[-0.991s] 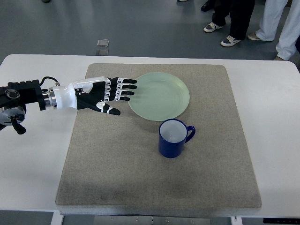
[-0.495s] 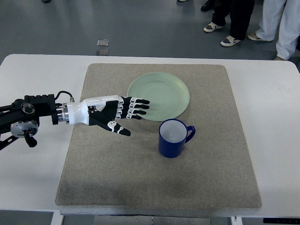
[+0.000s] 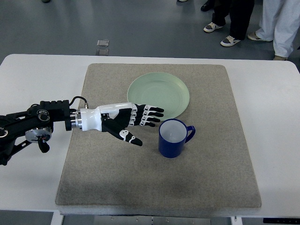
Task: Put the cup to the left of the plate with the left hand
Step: 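Reach the left hand to the blue mug and close fingers around it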
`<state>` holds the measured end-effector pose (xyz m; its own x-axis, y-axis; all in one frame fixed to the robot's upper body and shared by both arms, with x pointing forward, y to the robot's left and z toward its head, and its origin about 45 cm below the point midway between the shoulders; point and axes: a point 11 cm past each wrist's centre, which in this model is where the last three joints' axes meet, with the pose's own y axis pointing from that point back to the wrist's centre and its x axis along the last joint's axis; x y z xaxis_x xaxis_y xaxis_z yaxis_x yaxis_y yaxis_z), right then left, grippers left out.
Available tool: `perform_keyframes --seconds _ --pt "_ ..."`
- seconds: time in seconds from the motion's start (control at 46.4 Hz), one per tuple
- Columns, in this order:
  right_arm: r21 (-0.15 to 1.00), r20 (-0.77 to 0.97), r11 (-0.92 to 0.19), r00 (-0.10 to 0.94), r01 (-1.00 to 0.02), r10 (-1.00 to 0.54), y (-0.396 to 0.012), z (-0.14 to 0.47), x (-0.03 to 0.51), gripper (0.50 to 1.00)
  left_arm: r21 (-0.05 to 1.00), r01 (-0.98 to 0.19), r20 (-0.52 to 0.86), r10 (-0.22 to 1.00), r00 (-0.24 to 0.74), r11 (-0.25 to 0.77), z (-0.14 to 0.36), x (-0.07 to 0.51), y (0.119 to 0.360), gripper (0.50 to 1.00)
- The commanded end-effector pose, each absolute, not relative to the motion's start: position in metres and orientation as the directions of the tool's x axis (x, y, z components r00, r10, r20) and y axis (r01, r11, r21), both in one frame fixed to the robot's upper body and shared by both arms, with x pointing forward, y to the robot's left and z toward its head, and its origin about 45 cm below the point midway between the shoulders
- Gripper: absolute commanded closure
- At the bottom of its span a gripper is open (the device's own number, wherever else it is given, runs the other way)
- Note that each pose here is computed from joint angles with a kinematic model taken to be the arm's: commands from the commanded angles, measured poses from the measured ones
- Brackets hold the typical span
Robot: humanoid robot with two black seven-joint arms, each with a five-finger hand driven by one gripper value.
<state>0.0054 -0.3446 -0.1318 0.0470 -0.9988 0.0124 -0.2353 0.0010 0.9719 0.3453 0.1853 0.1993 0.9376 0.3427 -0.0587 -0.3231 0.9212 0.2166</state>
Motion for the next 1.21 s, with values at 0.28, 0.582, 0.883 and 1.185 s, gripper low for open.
perform_keyframes --seconds 0.28,0.582,0.883,1.185 --pt "0.972 0.013 0.001 0.047 -0.235 -0.999 -0.345 -0.132 0.005 0.568 0.214 -0.288 -0.06 0.307 0.95 0.933 0.193 0.34 0.168 0.501" --pt "0.972 0.013 0.001 0.047 -0.235 -0.999 -0.345 -0.132 0.005 0.568 0.216 -0.29 -0.073 0.311 0.948 0.932 0.187 0.341 0.164 0.501" --pt "0.972 0.013 0.001 0.047 -0.235 -0.999 -0.345 -0.132 0.005 0.568 0.217 -0.348 -0.047 0.366 0.929 0.912 0.18 0.35 0.156 0.501" --pt "0.972 0.013 0.001 0.047 -0.235 -0.999 -0.345 -0.132 0.005 0.568 0.211 -0.335 -0.055 0.354 0.934 0.918 0.18 0.347 0.152 0.5"
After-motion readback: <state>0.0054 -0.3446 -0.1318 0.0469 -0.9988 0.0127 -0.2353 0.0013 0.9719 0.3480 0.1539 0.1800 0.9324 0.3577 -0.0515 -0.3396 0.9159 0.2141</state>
